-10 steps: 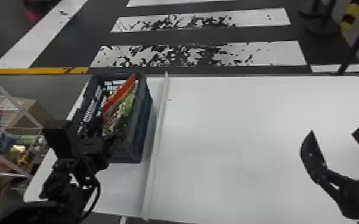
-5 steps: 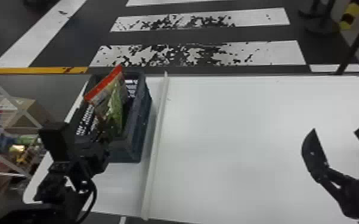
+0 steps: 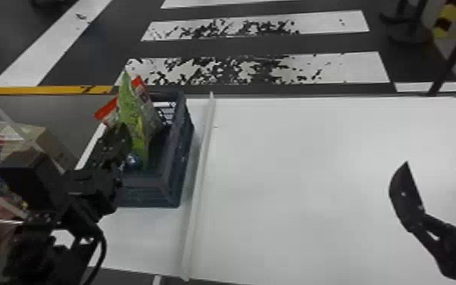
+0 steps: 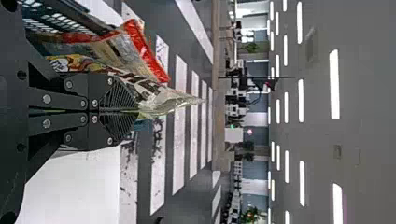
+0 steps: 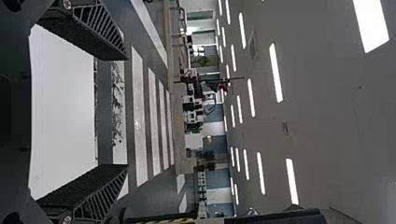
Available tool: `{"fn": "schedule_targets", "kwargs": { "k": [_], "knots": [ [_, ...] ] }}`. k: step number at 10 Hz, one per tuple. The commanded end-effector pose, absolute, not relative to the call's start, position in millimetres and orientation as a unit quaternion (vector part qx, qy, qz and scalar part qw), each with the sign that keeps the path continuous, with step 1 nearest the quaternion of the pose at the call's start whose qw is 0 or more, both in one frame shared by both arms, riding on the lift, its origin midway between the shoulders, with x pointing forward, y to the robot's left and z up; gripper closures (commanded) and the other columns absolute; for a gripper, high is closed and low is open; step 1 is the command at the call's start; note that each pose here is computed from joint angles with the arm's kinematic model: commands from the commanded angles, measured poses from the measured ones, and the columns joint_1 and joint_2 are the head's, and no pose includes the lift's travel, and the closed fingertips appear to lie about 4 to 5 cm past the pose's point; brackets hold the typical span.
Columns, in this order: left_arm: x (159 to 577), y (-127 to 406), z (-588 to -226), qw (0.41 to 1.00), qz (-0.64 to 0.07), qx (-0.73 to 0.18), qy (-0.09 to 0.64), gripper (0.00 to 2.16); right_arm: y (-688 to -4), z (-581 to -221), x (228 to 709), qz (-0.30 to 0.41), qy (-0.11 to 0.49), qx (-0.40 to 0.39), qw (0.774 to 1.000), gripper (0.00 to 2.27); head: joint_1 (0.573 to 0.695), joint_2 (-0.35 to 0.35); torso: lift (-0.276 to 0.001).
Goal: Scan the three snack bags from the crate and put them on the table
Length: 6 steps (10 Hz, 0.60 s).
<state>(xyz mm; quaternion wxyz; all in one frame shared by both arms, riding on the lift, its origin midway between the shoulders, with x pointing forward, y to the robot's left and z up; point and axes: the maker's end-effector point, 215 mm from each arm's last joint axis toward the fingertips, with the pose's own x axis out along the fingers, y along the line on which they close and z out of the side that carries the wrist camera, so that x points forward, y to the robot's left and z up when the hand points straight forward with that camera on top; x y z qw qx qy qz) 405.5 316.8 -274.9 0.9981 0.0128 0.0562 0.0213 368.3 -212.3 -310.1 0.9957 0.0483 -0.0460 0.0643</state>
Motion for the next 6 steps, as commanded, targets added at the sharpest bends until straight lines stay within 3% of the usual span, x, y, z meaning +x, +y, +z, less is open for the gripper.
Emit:
{"fn": "schedule_targets", "kwargs": {
  "k": [1,3,6],
  "knots": [
    [393,309,-228,0.999,0.015,0.023,0.023,1.44,-215,-306,369,0.06,-0.051,0.049,0.996,0.06,0.695,0.155,-0.094],
    [383,297,-186,1.0,0.004,0.025,-0.004,1.44,-217,-300,369,0.056,-0.058,0.05,0.996,0.06,0.695,0.142,-0.094],
    [372,259,-167,0.998,-0.056,-0.019,0.002,1.44,-223,-295,370,0.044,-0.064,0.05,0.996,0.06,0.695,0.098,-0.094]
  ]
}}
